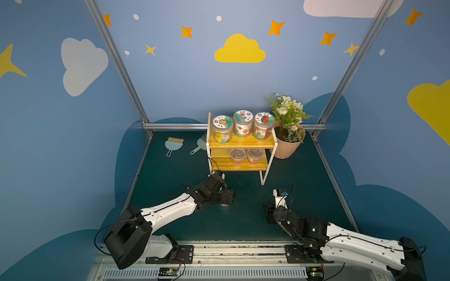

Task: Place the seed container on the shelf
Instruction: Pick up the seed jar at the center of the board.

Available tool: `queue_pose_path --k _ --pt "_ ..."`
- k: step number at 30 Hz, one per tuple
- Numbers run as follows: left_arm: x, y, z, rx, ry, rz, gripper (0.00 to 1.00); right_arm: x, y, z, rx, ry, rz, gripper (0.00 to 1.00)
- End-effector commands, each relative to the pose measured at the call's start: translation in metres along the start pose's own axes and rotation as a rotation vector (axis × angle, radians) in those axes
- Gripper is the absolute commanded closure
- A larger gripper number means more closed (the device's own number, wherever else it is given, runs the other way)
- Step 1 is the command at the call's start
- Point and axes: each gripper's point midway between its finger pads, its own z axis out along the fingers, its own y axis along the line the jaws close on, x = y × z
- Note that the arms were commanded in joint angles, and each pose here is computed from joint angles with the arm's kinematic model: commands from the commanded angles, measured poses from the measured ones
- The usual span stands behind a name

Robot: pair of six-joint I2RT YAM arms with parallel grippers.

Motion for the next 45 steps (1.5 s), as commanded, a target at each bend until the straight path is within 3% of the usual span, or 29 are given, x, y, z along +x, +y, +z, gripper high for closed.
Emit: queue_pose_path --k 1,8,14,20,25,29,33,35,45 --pt "0.017 -0.004 -0.009 0.023 0.034 -0.007 0.0 0.002 0.006 0.001 -0.033 -0.002 -0.017 0.53" --pt "0.026 -0.007 -0.027 0.026 0.034 -0.014 0.0 0.011 0.021 0.007 -0.085 0.04 -0.1 0.38" --pt "0.027 0.015 -0.04 -0.062 -0.015 -0.03 0.0 0.029 0.058 0.02 -0.245 0.056 -0.209 0.22" --pt "0.015 0.029 -0.049 -0.095 -0.057 -0.037 0.0 0.042 0.098 0.032 -0.396 0.005 -0.321 0.13" --pt "0.0 0.032 -0.046 -0.092 -0.064 -0.059 0.0 0.059 0.11 0.051 -0.428 -0.019 -0.417 0.09" --pt "-0.01 0.025 -0.041 -0.062 -0.08 -0.066 0.0 0.07 0.115 0.07 -0.442 -0.06 -0.405 0.08" --pt "-0.013 0.021 -0.036 -0.049 -0.089 -0.078 0.0 0.076 0.122 0.081 -0.512 -0.178 -0.426 0.07" --pt "-0.014 0.022 -0.035 -0.053 -0.093 -0.086 0.0 0.088 0.131 0.093 -0.522 -0.16 -0.459 0.06" --pt "-0.013 0.021 -0.035 -0.049 -0.087 -0.102 0.01 0.09 0.13 0.113 -0.436 -0.184 -0.478 0.06"
